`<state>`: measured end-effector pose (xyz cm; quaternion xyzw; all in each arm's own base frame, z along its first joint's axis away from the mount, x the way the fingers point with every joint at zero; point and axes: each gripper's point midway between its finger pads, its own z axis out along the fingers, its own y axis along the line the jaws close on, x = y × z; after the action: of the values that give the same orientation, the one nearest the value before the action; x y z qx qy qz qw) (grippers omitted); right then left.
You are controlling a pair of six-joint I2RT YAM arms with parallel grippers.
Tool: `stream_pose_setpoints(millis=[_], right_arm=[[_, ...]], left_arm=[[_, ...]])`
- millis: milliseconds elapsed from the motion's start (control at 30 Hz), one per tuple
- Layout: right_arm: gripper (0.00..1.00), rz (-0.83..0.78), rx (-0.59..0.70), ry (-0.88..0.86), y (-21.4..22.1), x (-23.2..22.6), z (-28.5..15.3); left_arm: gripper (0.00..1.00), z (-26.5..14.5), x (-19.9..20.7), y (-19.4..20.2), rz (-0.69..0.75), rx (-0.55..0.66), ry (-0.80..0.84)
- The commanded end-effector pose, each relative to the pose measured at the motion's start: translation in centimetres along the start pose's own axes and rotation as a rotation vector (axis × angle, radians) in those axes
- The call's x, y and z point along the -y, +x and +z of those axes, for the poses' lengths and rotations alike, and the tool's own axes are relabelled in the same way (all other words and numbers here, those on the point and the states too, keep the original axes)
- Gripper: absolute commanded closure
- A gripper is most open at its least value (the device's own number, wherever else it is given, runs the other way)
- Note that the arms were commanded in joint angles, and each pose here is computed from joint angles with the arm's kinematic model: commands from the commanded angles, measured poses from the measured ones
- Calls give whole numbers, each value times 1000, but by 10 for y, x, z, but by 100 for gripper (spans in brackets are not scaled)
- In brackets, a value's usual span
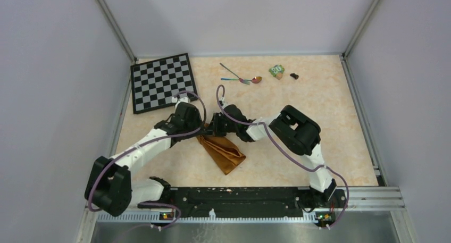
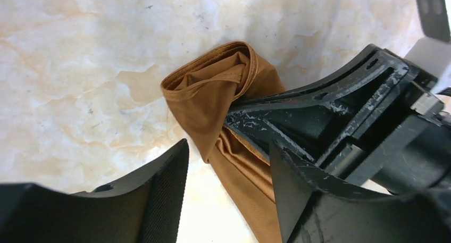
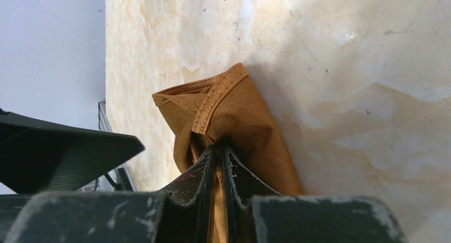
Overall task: Fold the napkin into a case and place the utensils inside
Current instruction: Grasp the top corner of the smaller rectangle folded napkin from the folded napkin.
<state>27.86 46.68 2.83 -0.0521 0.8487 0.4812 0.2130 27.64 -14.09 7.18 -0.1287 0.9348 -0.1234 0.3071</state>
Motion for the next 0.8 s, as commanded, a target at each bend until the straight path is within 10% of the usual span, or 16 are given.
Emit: stream_pose_setpoints(millis=[0, 367, 767], right_arm=[[91, -23, -7, 88, 10, 23, -1], [94, -20, -21, -2, 9, -13, 1], [96, -14, -50, 4, 14, -16, 11]], left_arm=[[37, -11, -17, 1, -79, 41, -12], [76, 24, -14, 51, -125, -116, 69], [79, 35, -4, 77, -64, -163, 47]])
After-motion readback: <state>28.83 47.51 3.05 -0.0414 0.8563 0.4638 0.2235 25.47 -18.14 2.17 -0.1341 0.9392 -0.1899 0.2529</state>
